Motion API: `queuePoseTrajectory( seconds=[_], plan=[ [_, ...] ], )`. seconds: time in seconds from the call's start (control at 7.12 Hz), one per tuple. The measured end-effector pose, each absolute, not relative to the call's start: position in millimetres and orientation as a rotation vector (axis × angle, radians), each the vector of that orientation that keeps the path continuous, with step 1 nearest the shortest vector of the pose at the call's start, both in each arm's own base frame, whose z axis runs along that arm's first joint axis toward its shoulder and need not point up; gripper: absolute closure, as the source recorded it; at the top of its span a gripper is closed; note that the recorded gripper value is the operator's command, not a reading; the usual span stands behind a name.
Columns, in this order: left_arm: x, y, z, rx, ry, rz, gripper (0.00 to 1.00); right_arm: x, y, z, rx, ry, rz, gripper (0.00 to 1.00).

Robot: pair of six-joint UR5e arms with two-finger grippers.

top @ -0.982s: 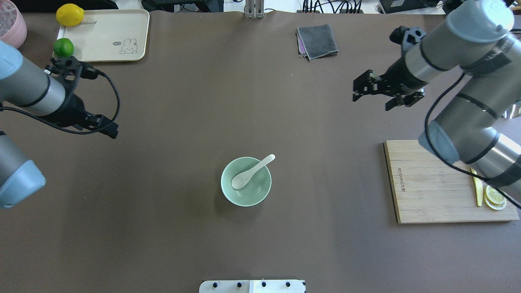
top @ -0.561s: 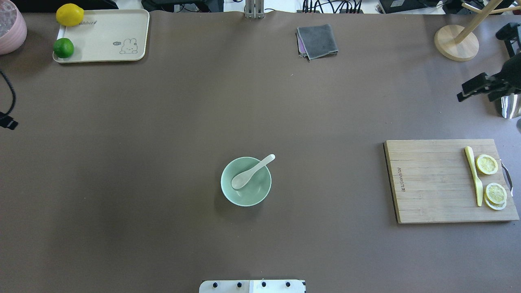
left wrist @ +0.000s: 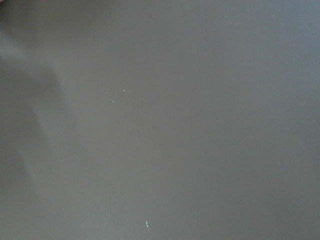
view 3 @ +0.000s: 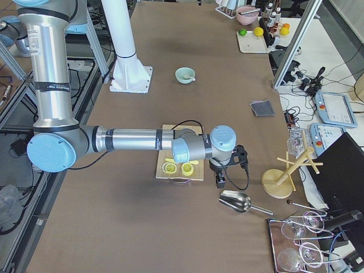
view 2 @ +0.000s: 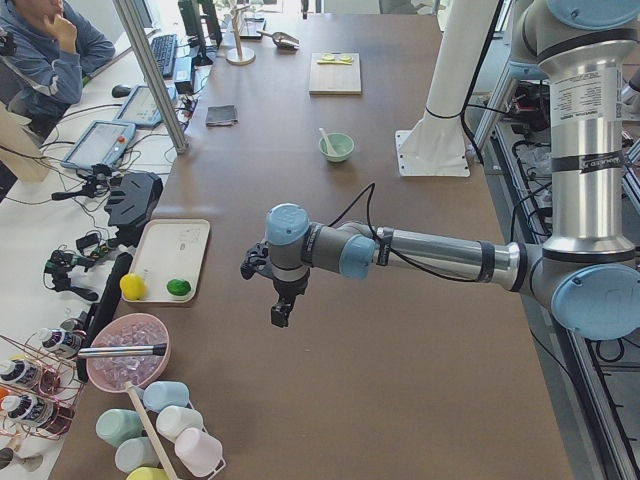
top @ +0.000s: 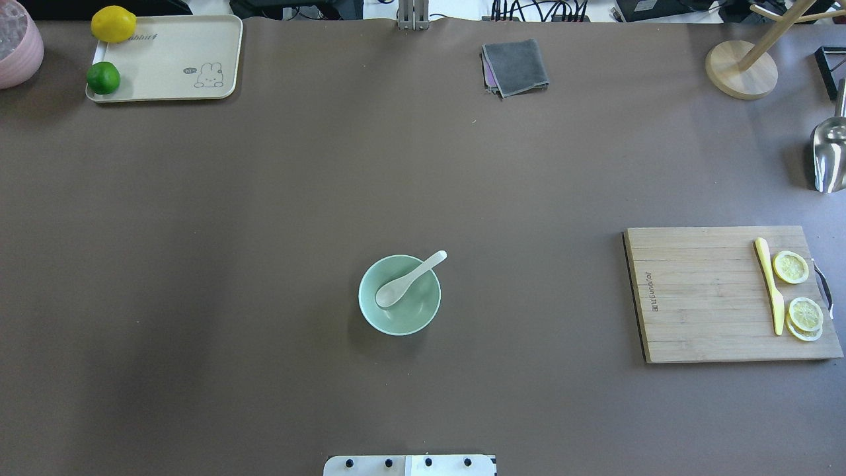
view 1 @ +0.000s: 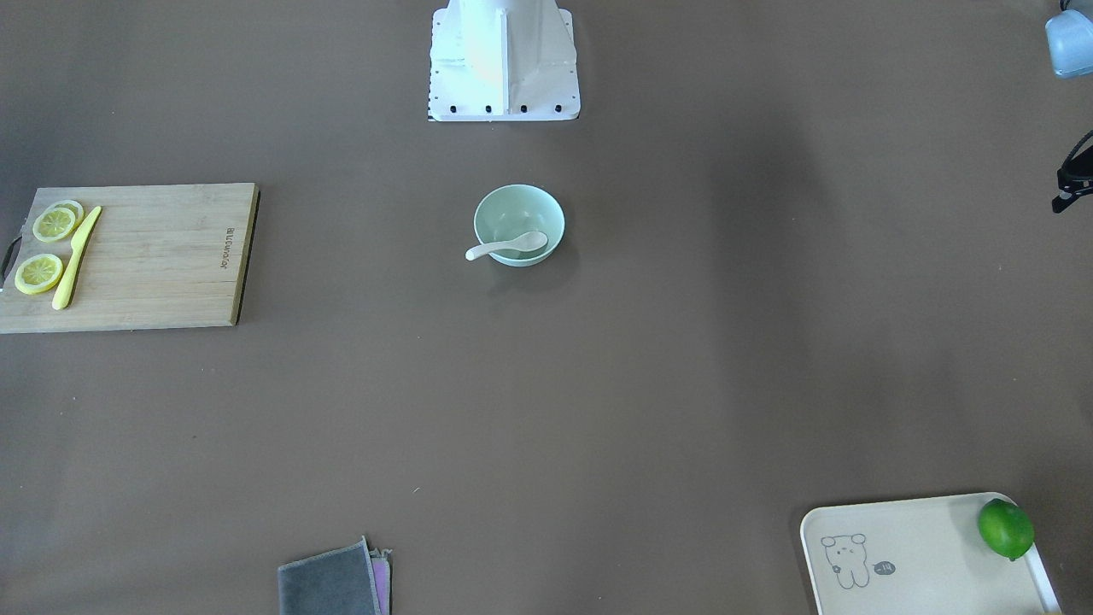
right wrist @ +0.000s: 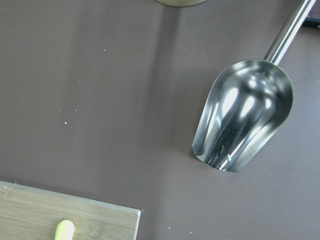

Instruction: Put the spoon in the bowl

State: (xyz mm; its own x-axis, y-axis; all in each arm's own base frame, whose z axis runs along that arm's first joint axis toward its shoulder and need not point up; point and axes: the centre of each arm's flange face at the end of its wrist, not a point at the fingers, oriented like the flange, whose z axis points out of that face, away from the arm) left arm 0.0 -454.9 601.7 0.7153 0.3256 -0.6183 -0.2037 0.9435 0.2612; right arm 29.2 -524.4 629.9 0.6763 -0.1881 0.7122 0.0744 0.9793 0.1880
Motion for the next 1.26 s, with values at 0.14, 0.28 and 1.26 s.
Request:
queuePoseTrajectory(
  seconds=[0.14, 0.28, 1.26],
  plan=[
    [-10, -452, 605, 0.183, 0.716, 0.275, 0.02, 38, -523, 633, 0.148, -0.813, -0.156, 0.0],
    [-17, -451, 605, 0.189, 0.715, 0.263, 0.02, 41, -522, 633, 0.15, -0.814, -0.16, 0.0],
    [-38, -450, 596, 0.14, 0.86, 0.072, 0.02, 41, -528, 619, 0.178, -0.842, -0.175, 0.0]
  ],
)
